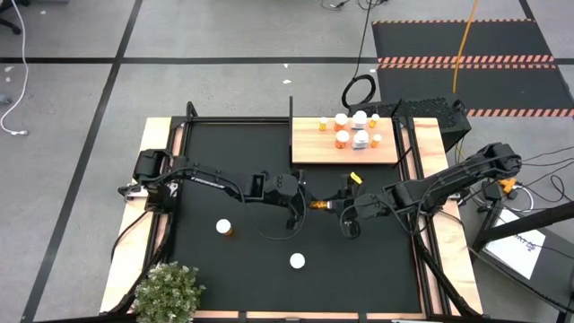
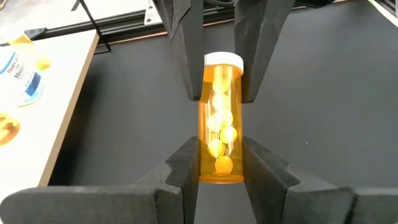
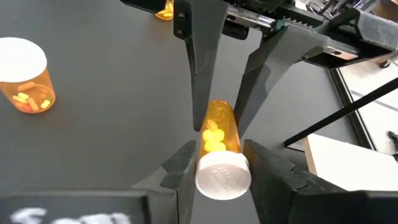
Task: Pick and place medicine bottles onto shelf by color
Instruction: Put the small orange pill bottle on the shelf aligned with the other small orange pill bottle
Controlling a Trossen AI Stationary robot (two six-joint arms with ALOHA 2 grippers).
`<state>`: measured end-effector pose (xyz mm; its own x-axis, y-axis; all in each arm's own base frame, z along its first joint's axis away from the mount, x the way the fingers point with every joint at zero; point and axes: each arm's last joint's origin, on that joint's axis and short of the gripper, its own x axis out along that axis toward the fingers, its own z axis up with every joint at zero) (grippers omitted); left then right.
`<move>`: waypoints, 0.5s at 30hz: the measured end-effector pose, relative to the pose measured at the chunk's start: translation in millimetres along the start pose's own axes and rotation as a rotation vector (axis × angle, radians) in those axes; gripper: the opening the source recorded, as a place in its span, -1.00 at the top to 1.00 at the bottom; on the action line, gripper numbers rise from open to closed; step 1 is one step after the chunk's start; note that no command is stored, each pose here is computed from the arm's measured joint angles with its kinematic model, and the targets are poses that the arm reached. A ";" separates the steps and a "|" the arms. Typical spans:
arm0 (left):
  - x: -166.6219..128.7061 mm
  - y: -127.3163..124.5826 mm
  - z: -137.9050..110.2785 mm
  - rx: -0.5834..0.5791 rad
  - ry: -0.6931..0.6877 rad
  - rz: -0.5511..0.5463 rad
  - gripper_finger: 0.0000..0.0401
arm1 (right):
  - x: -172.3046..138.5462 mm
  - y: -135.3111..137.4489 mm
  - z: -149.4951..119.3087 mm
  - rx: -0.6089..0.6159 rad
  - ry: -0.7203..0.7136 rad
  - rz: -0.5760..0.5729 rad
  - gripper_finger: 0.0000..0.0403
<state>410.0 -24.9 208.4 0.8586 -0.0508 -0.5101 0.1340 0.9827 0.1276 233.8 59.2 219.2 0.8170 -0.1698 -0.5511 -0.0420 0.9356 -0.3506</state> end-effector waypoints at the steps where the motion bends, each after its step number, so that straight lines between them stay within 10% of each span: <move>1: 0.0 0.1 0.0 0.000 0.000 0.000 0.46 | -0.3 -0.2 0.2 0.001 -0.002 0.000 0.41; 7: 0.0 -1.1 0.3 -0.036 -0.001 -0.003 0.40 | -1.4 -0.6 0.5 0.003 -0.005 0.002 0.41; 15: -0.3 -8.9 -6.8 -0.063 0.084 0.014 -0.21 | -4.9 -1.7 0.8 0.012 -0.010 0.021 0.41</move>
<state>405.1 -32.5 201.6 0.8152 -0.0241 -0.5787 0.0884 0.9926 0.0831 230.3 58.7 223.1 0.8219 -0.1470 -0.5504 -0.0520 0.9427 -0.3295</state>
